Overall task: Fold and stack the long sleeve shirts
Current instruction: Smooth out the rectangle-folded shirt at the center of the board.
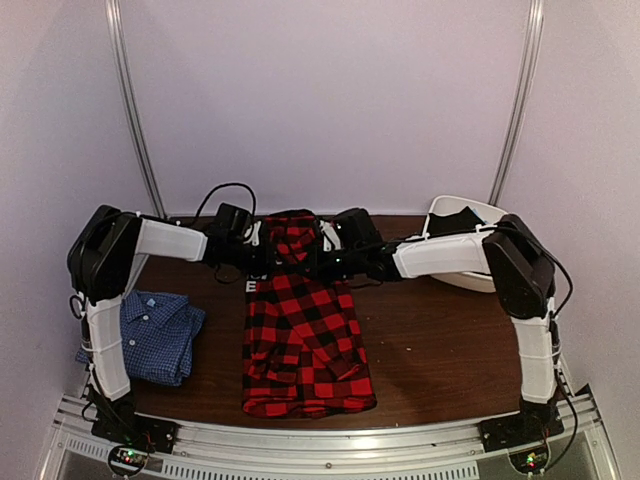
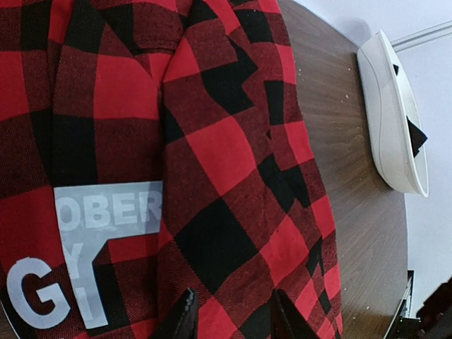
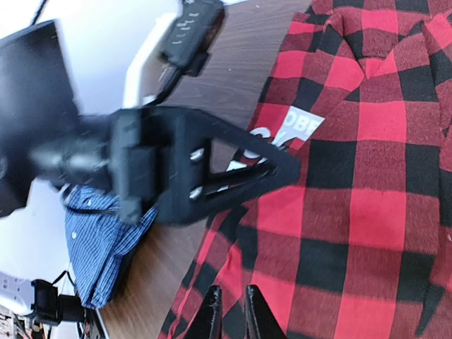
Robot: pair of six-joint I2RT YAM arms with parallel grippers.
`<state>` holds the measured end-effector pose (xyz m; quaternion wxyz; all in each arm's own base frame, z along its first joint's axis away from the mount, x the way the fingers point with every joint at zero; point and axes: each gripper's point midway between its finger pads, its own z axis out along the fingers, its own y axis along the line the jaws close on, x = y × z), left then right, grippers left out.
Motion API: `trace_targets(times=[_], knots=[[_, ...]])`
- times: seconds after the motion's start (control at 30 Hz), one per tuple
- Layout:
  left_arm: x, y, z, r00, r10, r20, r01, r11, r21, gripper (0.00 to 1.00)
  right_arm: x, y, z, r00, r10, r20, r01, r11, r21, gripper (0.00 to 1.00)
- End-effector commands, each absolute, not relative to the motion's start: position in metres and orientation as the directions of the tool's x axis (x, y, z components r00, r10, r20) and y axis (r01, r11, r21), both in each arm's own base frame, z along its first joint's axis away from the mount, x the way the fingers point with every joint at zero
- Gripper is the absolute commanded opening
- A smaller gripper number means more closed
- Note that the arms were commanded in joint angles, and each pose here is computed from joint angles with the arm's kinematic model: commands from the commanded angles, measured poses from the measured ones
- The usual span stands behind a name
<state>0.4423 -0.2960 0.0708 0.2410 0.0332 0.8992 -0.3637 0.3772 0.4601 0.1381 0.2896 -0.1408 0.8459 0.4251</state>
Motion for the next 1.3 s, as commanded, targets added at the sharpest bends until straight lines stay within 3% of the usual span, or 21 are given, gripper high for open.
trace_targets(times=[0.0, 0.53, 0.87, 1.07, 1.27], knots=[[0.453, -0.300, 0.075, -0.856, -0.141, -0.498, 0.265, 0.707, -0.655, 0.36, 0.398, 0.474, 0.121, -0.817, 0.022, -0.577, -0.467, 0.561, 0.684, 0.13], [0.460, -0.285, 0.028, -0.881, -0.132, -0.454, 0.180, 0.795, -0.580, 0.32, 0.467, 0.448, 0.041, -0.896, 0.145, -0.420, -0.261, 0.593, 0.762, 0.12], [0.459, -0.280, 0.081, -0.852, -0.130, -0.507, 0.210, 0.802, -0.559, 0.33, 0.463, 0.442, 0.080, -0.875, 0.113, -0.470, -0.321, 0.592, 0.739, 0.21], [0.421, -0.263, 0.099, -0.859, -0.162, -0.486, 0.179, 0.794, -0.580, 0.34, 0.444, 0.429, 0.125, -0.836, 0.098, -0.540, -0.387, 0.591, 0.707, 0.34], [0.366, -0.234, 0.091, -0.888, -0.201, -0.414, 0.085, 0.812, -0.578, 0.35, 0.415, 0.406, 0.132, -0.845, 0.069, -0.530, -0.382, 0.616, 0.689, 0.41]])
